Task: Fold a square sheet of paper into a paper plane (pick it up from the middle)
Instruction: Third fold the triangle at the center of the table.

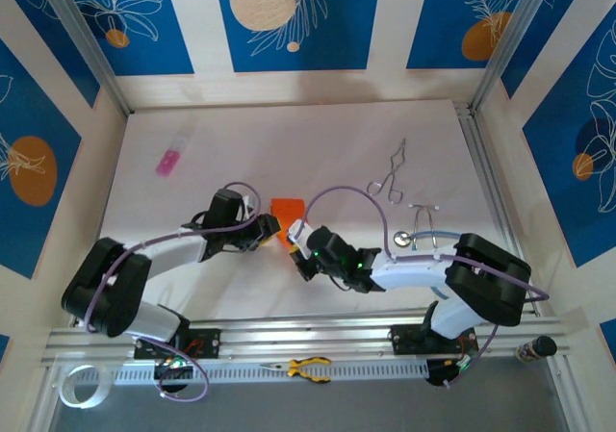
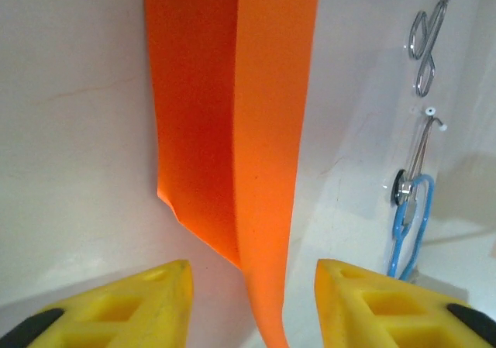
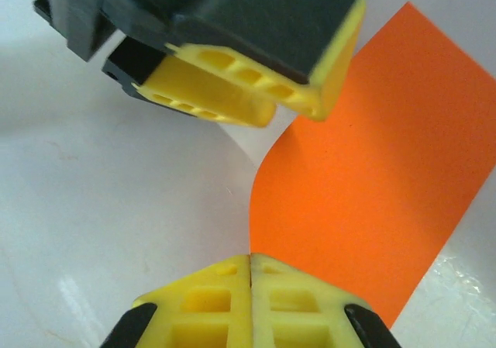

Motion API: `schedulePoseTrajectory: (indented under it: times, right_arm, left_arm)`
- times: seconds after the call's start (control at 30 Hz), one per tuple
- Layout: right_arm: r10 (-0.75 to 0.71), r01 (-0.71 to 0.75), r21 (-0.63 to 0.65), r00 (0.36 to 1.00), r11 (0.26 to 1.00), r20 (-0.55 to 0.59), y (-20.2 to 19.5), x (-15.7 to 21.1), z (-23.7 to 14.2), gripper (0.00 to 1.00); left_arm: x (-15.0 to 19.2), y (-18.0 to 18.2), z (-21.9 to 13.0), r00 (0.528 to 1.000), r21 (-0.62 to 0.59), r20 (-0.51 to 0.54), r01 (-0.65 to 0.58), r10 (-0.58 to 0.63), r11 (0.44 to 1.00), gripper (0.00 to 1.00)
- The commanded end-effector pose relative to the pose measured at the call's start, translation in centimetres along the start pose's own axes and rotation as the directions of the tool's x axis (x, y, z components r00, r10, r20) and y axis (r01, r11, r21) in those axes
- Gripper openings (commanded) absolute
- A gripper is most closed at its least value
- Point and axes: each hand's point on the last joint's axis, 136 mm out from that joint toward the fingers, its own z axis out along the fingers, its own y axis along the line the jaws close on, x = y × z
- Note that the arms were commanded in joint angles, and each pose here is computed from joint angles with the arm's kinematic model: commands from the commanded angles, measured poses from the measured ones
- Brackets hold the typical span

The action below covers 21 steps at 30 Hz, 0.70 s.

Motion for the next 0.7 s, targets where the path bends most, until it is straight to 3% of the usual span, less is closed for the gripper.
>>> schedulePoseTrajectory:
  times: [0.0, 0.1, 0.27, 0.47, 0.67]
  right_arm:
    - [0.139, -0.143, -0.174, 0.99, 0.974, -0.034, 1.8, -0.3, -0.7, 0.01]
    - [0.229, -0.239, -0.228, 0.971, 0.944, -0.073, 1.7, -0.7, -0.7, 0.01]
    - [0.345, -0.372, -0.318, 0.928, 0.872, -0.14, 1.6, -1.6, -0.4, 0.01]
    - [0.382, -0.45, -0.392, 0.892, 0.803, -0.241, 2.1, -2.1, 0.5, 0.01]
    - [0.415, -0.548, -0.415, 0.831, 0.726, -0.371, 2.3, -1.4, 0.7, 0.01]
  left_arm:
    - [-1.2, 0.6, -2.6, 0.994, -0.129, 0.052, -0.087, 0.095, 0.988, 0.56]
    - [-1.8, 0.3, -4.3, 0.986, -0.173, 0.078, -0.13, 0.145, 0.976, 0.6]
    - [-2.6, -1.2, -5.4, 0.976, -0.154, 0.082, -0.19, 0.204, 0.97, 0.58]
    - [-4.0, -4.9, -4.6, 0.958, -0.043, 0.038, -0.282, 0.284, 0.958, 0.43]
    - [-5.9, -7.5, -0.3, 0.948, 0.054, -0.085, -0.302, 0.306, 0.952, 0.21]
